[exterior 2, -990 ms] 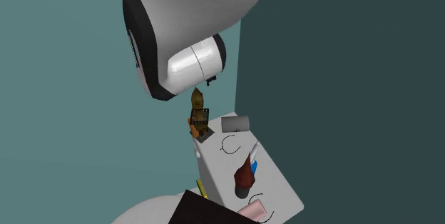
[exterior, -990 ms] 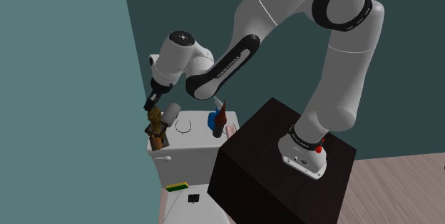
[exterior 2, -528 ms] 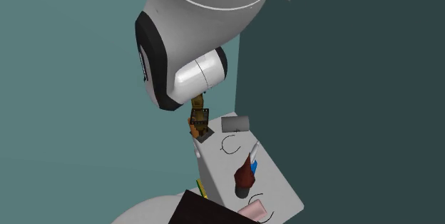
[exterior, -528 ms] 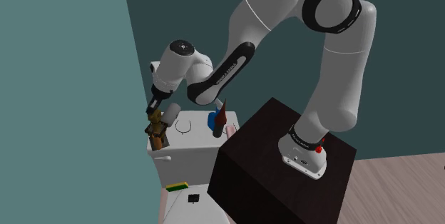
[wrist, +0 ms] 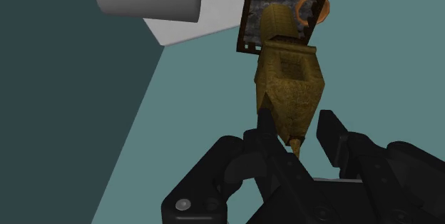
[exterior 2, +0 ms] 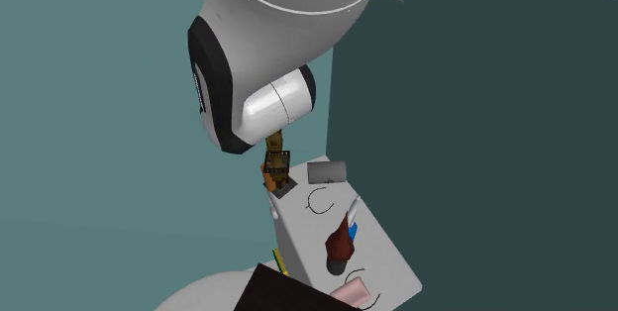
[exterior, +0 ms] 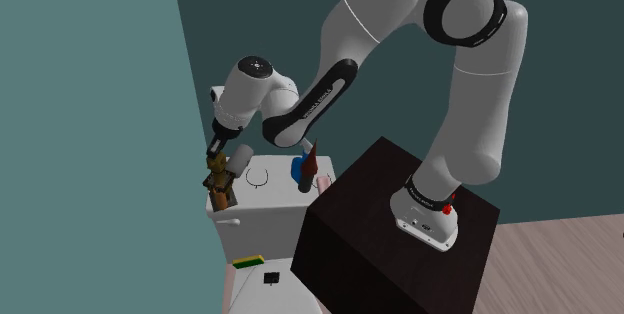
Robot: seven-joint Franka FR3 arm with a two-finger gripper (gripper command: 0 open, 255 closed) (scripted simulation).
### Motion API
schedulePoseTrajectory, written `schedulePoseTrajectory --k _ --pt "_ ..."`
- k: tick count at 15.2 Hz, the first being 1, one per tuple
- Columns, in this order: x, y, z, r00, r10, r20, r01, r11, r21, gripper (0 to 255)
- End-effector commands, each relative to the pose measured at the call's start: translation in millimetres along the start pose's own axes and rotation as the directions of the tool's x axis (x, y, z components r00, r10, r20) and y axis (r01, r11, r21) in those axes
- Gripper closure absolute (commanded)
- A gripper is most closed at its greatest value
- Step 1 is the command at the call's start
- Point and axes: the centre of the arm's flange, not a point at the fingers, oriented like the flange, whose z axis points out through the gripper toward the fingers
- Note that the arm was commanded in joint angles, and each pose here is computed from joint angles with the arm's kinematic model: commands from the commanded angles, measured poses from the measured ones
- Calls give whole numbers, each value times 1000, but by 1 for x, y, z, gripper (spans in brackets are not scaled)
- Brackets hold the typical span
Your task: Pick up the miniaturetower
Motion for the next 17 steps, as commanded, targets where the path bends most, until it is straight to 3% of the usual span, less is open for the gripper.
schedulePoseTrajectory --k 1,17 --pt "-1 0 0 1000 0 1 0 1000 0 255" --pt "30 2 -74 1000 0 1 0 1000 0 255"
